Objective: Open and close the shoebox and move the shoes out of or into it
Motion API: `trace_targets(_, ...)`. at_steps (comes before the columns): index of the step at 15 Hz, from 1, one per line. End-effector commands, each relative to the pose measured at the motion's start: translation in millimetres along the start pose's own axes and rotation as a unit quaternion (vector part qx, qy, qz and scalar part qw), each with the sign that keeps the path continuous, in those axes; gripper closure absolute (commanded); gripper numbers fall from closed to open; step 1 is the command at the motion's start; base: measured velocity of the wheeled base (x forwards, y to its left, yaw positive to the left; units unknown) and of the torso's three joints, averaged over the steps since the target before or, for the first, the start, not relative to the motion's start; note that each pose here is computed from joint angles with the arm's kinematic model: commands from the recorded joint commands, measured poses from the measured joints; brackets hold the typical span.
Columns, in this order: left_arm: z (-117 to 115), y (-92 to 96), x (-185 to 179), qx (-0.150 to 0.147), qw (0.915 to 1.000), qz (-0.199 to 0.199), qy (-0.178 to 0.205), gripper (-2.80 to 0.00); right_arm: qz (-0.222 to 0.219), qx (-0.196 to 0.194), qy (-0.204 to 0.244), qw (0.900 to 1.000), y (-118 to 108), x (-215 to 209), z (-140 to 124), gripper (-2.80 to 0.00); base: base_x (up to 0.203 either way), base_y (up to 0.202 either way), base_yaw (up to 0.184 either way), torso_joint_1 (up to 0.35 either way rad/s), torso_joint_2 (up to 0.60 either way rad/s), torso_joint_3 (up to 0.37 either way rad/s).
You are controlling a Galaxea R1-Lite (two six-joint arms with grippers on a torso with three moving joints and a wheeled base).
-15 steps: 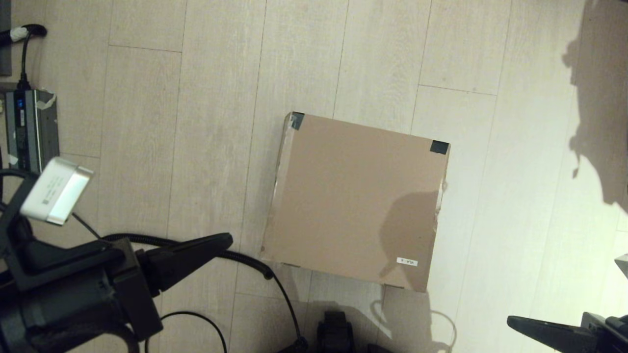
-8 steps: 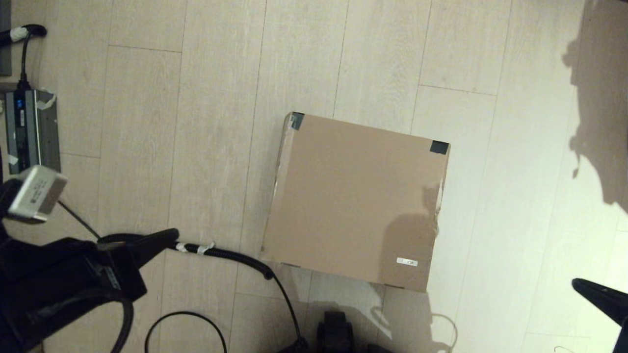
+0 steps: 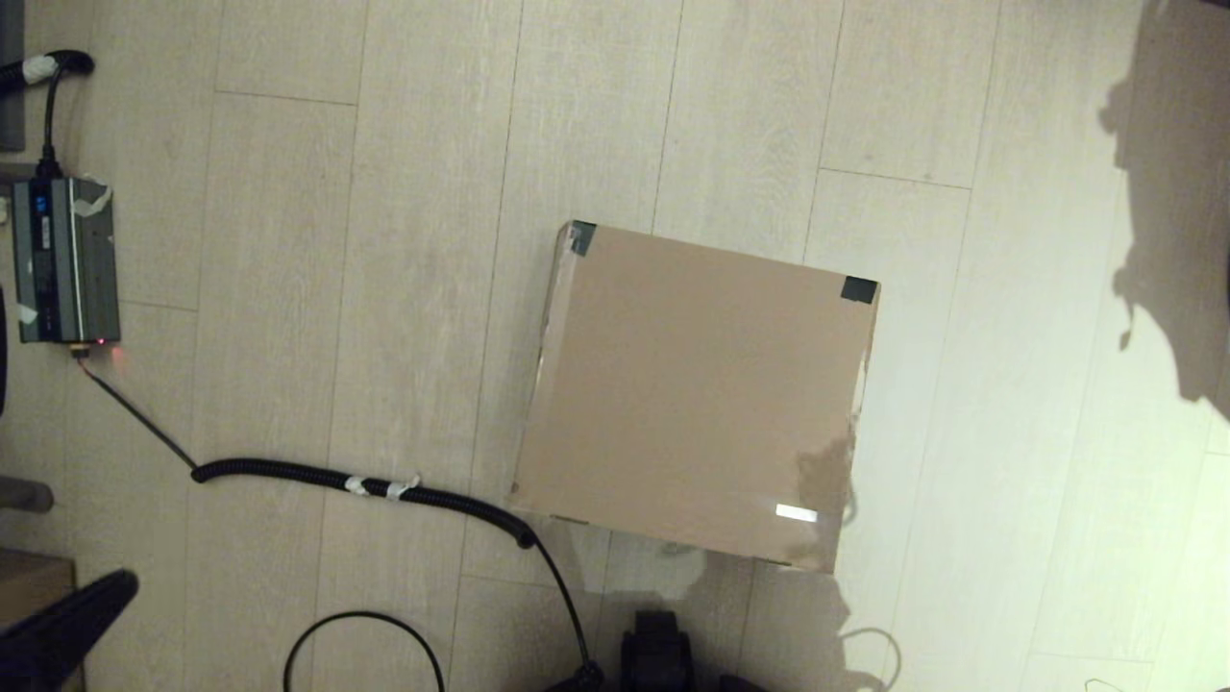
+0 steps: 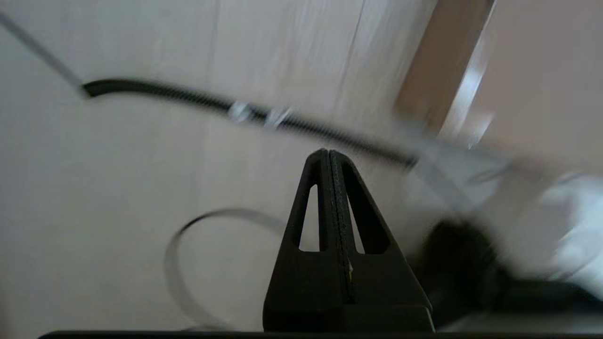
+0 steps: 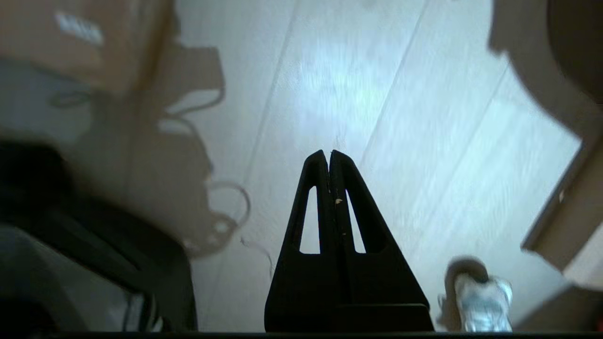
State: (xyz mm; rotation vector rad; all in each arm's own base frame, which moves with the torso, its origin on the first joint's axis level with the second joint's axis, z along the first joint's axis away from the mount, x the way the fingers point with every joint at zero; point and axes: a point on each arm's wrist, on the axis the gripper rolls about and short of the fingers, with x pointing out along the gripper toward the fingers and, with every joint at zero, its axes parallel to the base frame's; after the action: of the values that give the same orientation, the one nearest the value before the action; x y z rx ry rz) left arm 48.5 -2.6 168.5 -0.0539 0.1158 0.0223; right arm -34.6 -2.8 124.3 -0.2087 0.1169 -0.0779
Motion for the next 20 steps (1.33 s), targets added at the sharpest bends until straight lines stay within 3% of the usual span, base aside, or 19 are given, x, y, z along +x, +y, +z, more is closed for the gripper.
trace_targets(1,-28,7.2,-37,0.031,0.9989,0.009,-0.035,0.00,-0.009,-0.002,-0.005,1.000,5,-2,-28,0.00,0.000,0.000,0.000,0.000,0.00,0.000)
trace_targets(3,-55,10.0,-44,0.073,0.9972,0.019,-0.001,0.00,0.062,-0.006,0.010,0.998,12,4,-41,0.00,0.000,0.000,0.000,0.000,0.00,0.000)
trace_targets(5,-59,9.6,-40,0.080,0.9958,0.015,-0.041,0.00,0.097,-0.007,0.003,0.995,15,7,-45,0.00,0.000,0.000,0.000,0.000,0.00,0.000)
trace_targets(6,-68,9.7,-38,0.091,0.9951,0.011,-0.036,0.00,0.100,-0.007,0.014,0.995,15,8,-44,0.00,0.000,0.000,0.000,0.000,0.00,0.000)
trace_targets(8,-81,11.3,-38,0.116,0.9925,0.027,0.028,0.00,0.107,-0.005,0.051,0.993,15,14,-41,0.00,0.000,0.000,0.000,0.000,0.00,0.000)
trace_targets(9,-79,12.2,-39,0.120,0.9909,0.045,0.040,0.00,0.107,0.003,0.063,0.992,15,16,-41,0.00,0.000,0.000,0.000,0.000,0.00,0.000)
trace_targets(11,-80,14.2,-41,0.128,0.9860,0.088,0.061,0.00,0.097,0.023,0.043,0.994,14,12,-42,0.00,0.000,0.000,0.000,0.000,0.00,0.000)
trace_targets(13,-78,15.1,-41,0.124,0.9841,0.117,0.051,0.00,0.078,0.040,0.009,0.996,14,7,-46,0.00,0.000,0.000,0.000,0.000,0.00,0.000)
trace_targets(14,-78,15.4,-42,0.124,0.9812,0.137,0.055,0.00,0.064,0.067,0.013,0.996,13,7,-46,0.00,0.000,0.000,0.000,0.000,0.00,0.000)
trace_targets(15,-78,14.9,-42,0.123,0.9790,0.150,0.062,0.00,0.064,0.071,0.015,0.995,13,7,-45,0.00,0.000,0.000,0.000,0.000,0.00,0.000)
trace_targets(18,-81,12.3,-43,0.126,0.9790,0.133,0.089,0.00,0.069,0.062,0.014,0.996,13,7,-45,0.00,0.000,0.000,0.000,0.000,0.00,0.000)
trace_targets(20,-81,10.9,-42,0.120,0.9841,0.101,0.083,0.00,0.066,0.065,0.012,0.996,13,7,-45,0.00,0.000,0.000,0.000,0.000,0.00,0.000)
